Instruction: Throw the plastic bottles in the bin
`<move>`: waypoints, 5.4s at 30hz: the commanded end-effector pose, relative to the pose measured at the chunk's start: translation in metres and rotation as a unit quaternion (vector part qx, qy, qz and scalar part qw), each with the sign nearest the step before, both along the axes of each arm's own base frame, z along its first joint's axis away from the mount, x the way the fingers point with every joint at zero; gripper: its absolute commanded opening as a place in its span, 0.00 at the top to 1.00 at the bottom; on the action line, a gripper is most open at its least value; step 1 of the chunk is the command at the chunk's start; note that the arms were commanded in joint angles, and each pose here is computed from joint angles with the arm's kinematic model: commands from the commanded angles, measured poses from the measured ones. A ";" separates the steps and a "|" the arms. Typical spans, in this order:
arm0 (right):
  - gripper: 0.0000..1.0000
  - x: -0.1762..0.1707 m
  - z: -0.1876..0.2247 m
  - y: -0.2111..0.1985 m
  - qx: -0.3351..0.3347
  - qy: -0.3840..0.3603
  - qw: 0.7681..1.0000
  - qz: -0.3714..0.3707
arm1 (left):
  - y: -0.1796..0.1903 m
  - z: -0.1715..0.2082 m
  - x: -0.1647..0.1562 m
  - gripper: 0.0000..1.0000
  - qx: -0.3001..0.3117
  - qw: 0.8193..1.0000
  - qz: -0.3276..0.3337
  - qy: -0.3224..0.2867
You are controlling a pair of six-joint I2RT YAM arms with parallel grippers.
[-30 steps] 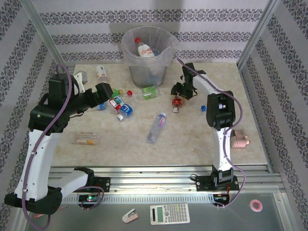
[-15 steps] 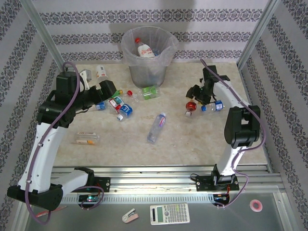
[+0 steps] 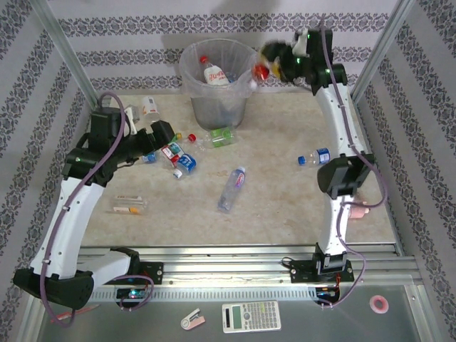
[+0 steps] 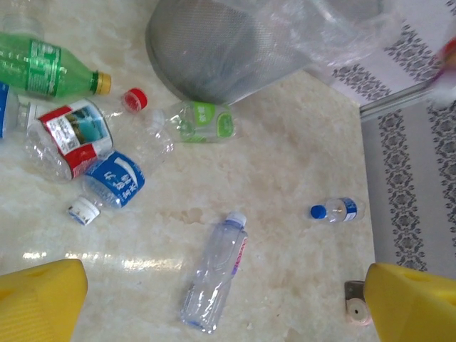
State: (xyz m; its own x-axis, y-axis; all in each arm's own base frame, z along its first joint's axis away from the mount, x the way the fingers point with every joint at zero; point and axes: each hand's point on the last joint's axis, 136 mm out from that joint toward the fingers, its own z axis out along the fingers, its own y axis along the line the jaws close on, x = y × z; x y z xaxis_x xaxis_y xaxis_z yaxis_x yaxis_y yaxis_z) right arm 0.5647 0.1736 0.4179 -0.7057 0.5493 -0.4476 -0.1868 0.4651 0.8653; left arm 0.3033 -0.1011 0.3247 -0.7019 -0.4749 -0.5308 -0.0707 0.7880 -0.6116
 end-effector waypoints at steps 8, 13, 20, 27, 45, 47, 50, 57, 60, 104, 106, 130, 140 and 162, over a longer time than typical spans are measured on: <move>0.02 -0.009 0.008 0.030 0.057 0.019 0.995 0.077 | 0.017 -0.064 -0.016 0.00 0.006 0.996 0.063 0.066; 0.02 -0.031 0.003 0.006 0.017 0.023 0.998 0.060 | 0.032 -0.111 -0.033 0.00 0.032 0.981 0.106 0.158; 0.02 -0.081 -0.013 0.000 -0.044 0.029 0.994 0.092 | 0.032 -0.141 -0.034 0.00 0.061 0.972 0.096 0.205; 0.02 -0.120 -0.060 -0.006 -0.082 0.071 0.988 0.107 | -0.016 -0.153 -0.018 0.00 0.106 0.970 -0.003 0.219; 0.02 -0.202 -0.153 -0.047 -0.119 0.170 0.975 0.080 | -0.169 -0.202 -0.018 0.02 0.165 0.927 -0.254 0.222; 0.02 -0.206 -0.154 -0.050 -0.118 0.171 0.975 0.077 | -0.180 -0.206 -0.015 0.03 0.180 0.920 -0.266 0.222; 0.02 -0.211 -0.153 -0.054 -0.118 0.171 0.975 0.074 | -0.193 -0.213 -0.011 0.05 0.198 0.913 -0.280 0.223; 0.02 -0.220 -0.149 -0.057 -0.117 0.166 0.977 0.073 | -0.196 -0.236 -0.006 0.15 0.258 0.892 -0.279 0.246; 0.02 -0.222 -0.148 -0.059 -0.117 0.165 0.977 0.071 | -0.196 -0.246 -0.004 0.20 0.271 0.886 -0.276 0.256; 0.02 -0.215 -0.134 -0.063 -0.099 0.152 0.981 0.070 | -0.083 -0.107 0.075 0.59 -0.144 0.985 0.022 0.094; 0.02 -0.213 -0.134 -0.063 -0.098 0.151 0.981 0.070 | -0.062 -0.102 0.078 0.60 -0.136 0.985 0.051 0.096; 0.02 -0.203 -0.137 -0.069 -0.100 0.155 0.980 0.070 | -0.060 0.089 0.240 0.38 -0.191 0.978 0.058 -0.062; 0.02 -0.224 -0.191 -0.088 -0.107 0.216 0.969 0.052 | -0.077 0.098 0.290 0.00 -0.263 0.961 0.024 -0.082; 0.02 -0.247 -0.291 -0.228 -0.204 0.387 0.882 -0.174 | -0.076 0.124 0.141 0.00 0.001 0.990 -0.090 -0.111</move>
